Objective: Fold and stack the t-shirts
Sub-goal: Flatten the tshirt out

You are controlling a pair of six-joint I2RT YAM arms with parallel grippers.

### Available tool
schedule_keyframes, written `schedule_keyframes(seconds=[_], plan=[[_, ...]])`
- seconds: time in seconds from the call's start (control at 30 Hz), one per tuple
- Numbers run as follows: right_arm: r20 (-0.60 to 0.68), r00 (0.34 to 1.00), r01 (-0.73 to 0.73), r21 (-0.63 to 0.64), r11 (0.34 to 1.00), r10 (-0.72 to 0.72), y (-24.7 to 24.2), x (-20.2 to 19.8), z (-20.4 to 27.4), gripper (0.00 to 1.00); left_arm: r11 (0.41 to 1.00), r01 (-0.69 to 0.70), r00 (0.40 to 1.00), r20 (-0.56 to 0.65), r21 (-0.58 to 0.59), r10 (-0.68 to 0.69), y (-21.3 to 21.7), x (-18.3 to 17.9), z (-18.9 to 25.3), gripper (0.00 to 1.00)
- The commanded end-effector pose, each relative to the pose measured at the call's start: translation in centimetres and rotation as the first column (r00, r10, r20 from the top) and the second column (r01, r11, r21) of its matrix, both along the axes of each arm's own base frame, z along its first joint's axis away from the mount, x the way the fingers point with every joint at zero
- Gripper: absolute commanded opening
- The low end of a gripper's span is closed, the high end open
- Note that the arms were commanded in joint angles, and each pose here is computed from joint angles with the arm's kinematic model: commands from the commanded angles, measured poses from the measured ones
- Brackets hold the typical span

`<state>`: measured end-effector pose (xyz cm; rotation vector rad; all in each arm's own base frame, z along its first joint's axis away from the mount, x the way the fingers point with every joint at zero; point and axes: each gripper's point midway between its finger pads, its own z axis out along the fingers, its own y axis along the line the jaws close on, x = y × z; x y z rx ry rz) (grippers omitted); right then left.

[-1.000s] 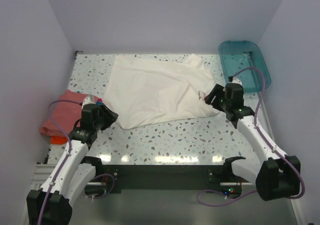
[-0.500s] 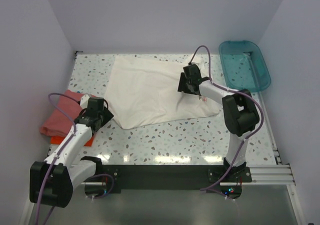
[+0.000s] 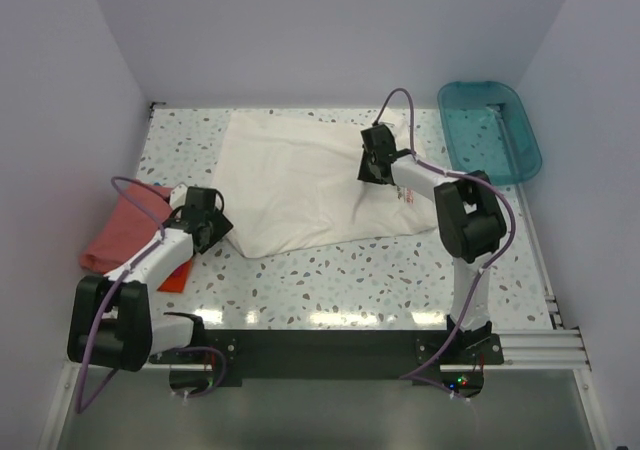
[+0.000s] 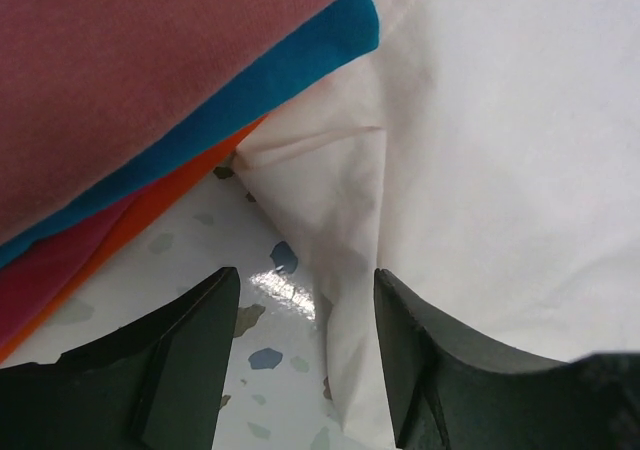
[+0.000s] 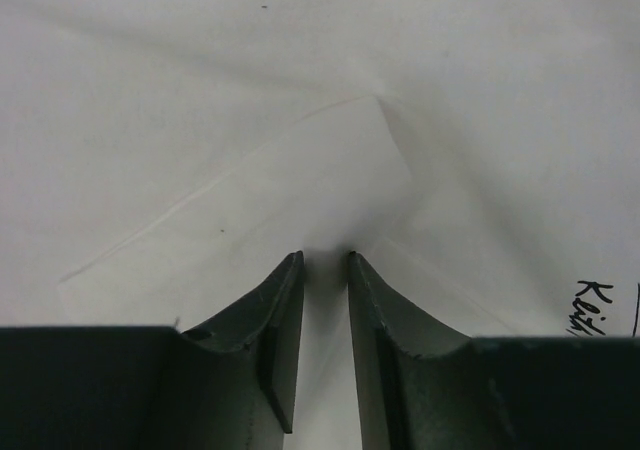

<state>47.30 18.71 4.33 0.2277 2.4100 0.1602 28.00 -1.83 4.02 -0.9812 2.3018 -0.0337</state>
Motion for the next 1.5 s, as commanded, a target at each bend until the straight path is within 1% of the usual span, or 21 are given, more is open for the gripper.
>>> schedule_keyframes(seconds=[0.0, 0.13, 0.17, 0.2, 0.27, 0.3, 0.37, 0.6, 0.93, 1.1, 1.2, 1.23, 1.27, 1.3, 1.37, 1.4, 1.47], plan=[[0.046, 0.999, 0.017, 0.020, 1.000, -0.018, 0.3, 1.4, 1.2, 0.27, 0.999, -0.018, 0.994, 0.107, -0.033, 0.021, -0.5, 3.4, 1.8, 0.61], [0.043, 0.999, 0.012, 0.020, 1.000, -0.013, 0.4, 1.3, 1.3, 0.16, 0.999, -0.012, 0.997, 0.078, -0.050, 0.016, -1.0, 3.7, 0.6, 0.59], [0.048, 0.999, 0.015, 0.021, 1.000, -0.016, 0.3, 1.4, 1.5, 0.10, 0.998, -0.010, 0.997, 0.081, -0.054, 0.015, -1.0, 3.9, 0.5, 0.58], [0.051, 0.999, 0.016, 0.022, 1.000, -0.017, 0.3, 1.4, 1.7, 0.08, 0.998, -0.012, 0.996, 0.083, -0.062, 0.017, -1.1, 4.0, 0.6, 0.57], [0.060, 0.998, 0.014, 0.022, 1.000, -0.016, 0.2, 1.3, 2.3, 0.01, 0.998, -0.012, 0.996, 0.086, -0.068, 0.017, -1.3, 4.1, 0.7, 0.52], [0.064, 0.998, 0.016, 0.024, 1.000, -0.017, 0.1, 1.3, 2.5, 0.00, 0.998, -0.012, 0.996, 0.086, -0.068, 0.017, -1.3, 4.1, 0.7, 0.50], [0.074, 0.997, 0.017, 0.023, 1.000, -0.018, -0.1, 1.0, 3.3, 0.00, 0.998, -0.011, 0.995, 0.100, -0.062, 0.017, -1.2, 4.3, 1.3, 0.46], [0.117, 0.993, 0.011, 0.046, 0.999, -0.016, -0.4, 0.2, 6.0, 0.00, 0.999, -0.009, 0.993, 0.116, -0.045, 0.014, -0.9, 4.9, 2.2, 0.40], [0.150, 0.988, 0.013, 0.056, 0.998, -0.022, -1.0, -0.4, 8.1, 0.00, 0.998, -0.063, 0.996, 0.065, -0.008, 0.064, -0.1, 5.0, 1.1, 0.40], [0.158, 0.987, 0.015, 0.067, 0.998, -0.025, -1.5, -1.3, 8.8, 0.00, 0.997, -0.082, 0.996, 0.036, 0.005, 0.081, 0.2, 5.1, 0.3, 0.38], [0.166, 0.986, 0.010, 0.080, 0.997, -0.023, -1.6, -2.1, 9.4, 0.00, 0.996, -0.085, 0.996, 0.032, 0.005, 0.085, 0.2, 5.3, 0.2, 0.29], [0.167, 0.986, 0.011, 0.084, 0.996, -0.024, -1.7, -2.4, 9.5, 0.00, 0.996, -0.086, 0.996, 0.028, 0.005, 0.086, 0.2, 5.3, 0.1, 0.23], [0.172, 0.985, 0.011, 0.088, 0.996, -0.026, -1.8, -2.6, 9.7, 0.00, 0.996, -0.084, 0.996, 0.027, 0.005, 0.084, 0.2, 5.2, 0.2, 0.20], [0.177, 0.984, 0.009, 0.091, 0.996, -0.025, -2.0, -3.1, 10.0, 0.00, 0.997, -0.082, 0.996, 0.030, 0.004, 0.082, 0.1, 5.2, 0.3, 0.14], [0.182, 0.983, 0.009, 0.092, 0.996, -0.025, -2.2, -3.8, 10.3, 0.00, 0.997, -0.079, 0.997, 0.020, 0.006, 0.079, 0.2, 4.9, 0.3, 0.08], [0.194, 0.980, 0.015, 0.098, 0.995, -0.033, -2.7, -4.4, 11.0, 0.00, 0.997, -0.078, 0.997, 0.028, 0.003, 0.078, 0.1, 4.9, 0.7, 0.02], [0.201, 0.979, 0.013, 0.102, 0.995, -0.034, -2.9, -5.2, 11.4, 0.00, 0.997, -0.072, 0.997, 0.025, 0.002, 0.072, 0.1, 4.4, 0.9, 0.00]])
